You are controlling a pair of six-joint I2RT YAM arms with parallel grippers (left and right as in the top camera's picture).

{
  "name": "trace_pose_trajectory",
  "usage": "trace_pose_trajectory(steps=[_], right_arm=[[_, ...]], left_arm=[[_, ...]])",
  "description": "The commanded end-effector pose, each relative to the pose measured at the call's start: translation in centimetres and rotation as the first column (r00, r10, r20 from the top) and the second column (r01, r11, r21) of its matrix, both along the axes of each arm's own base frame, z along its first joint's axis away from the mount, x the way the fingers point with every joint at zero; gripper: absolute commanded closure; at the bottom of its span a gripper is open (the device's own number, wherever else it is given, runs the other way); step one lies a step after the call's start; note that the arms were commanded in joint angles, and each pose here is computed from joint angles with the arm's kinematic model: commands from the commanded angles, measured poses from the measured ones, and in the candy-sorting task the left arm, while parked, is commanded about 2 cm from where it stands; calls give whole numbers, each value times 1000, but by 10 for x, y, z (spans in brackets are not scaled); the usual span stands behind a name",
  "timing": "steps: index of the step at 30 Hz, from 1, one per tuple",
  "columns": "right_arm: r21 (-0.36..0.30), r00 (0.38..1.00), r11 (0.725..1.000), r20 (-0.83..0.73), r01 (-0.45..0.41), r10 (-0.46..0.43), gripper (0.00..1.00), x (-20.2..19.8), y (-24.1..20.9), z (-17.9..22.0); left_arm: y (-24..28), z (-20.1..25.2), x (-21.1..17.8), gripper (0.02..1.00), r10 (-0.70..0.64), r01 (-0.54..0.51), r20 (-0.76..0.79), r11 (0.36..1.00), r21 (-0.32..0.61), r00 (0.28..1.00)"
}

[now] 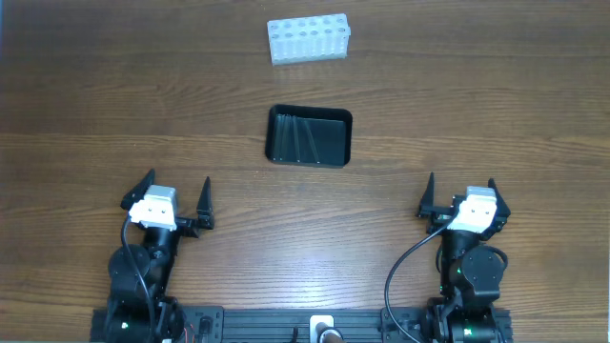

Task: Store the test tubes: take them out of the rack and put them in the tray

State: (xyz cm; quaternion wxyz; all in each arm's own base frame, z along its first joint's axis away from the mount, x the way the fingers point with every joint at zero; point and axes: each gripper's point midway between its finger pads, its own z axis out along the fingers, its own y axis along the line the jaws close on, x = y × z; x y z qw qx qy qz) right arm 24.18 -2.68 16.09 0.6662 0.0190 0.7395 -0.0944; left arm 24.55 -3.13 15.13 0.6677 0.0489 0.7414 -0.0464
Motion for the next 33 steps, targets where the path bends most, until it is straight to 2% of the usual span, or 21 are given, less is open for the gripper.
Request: trace_pose_trajectory(steps=[1, 5, 9, 12, 18, 33], right_arm=[[-8, 1000, 1000, 6, 4, -4, 7, 0, -1, -1], [-5, 1000, 1000, 6, 4, -4, 7, 0, -1, -2], [-49, 997, 998, 74, 29, -26, 9, 2, -6, 11], [-47, 994, 998, 106, 41, -35, 9, 1, -8, 18], [-46, 999, 998, 32, 33, -32, 9, 1, -7, 0], [-46, 999, 998, 33, 33, -32, 7, 1, -7, 1]], left_arm=[[0, -1, 0, 18, -3, 3, -1, 1000, -8, 1000], [0, -1, 0, 18, -3, 3, -1, 1000, -8, 1000], [0, -1, 0, 23, -3, 3, -1, 1000, -8, 1000], [0, -1, 0, 18, -2, 2, -1, 1000, -8, 1000], [0, -1, 0, 18, -3, 3, -1, 1000, -8, 1000], [0, -1, 0, 20, -3, 3, -1, 1000, -8, 1000]])
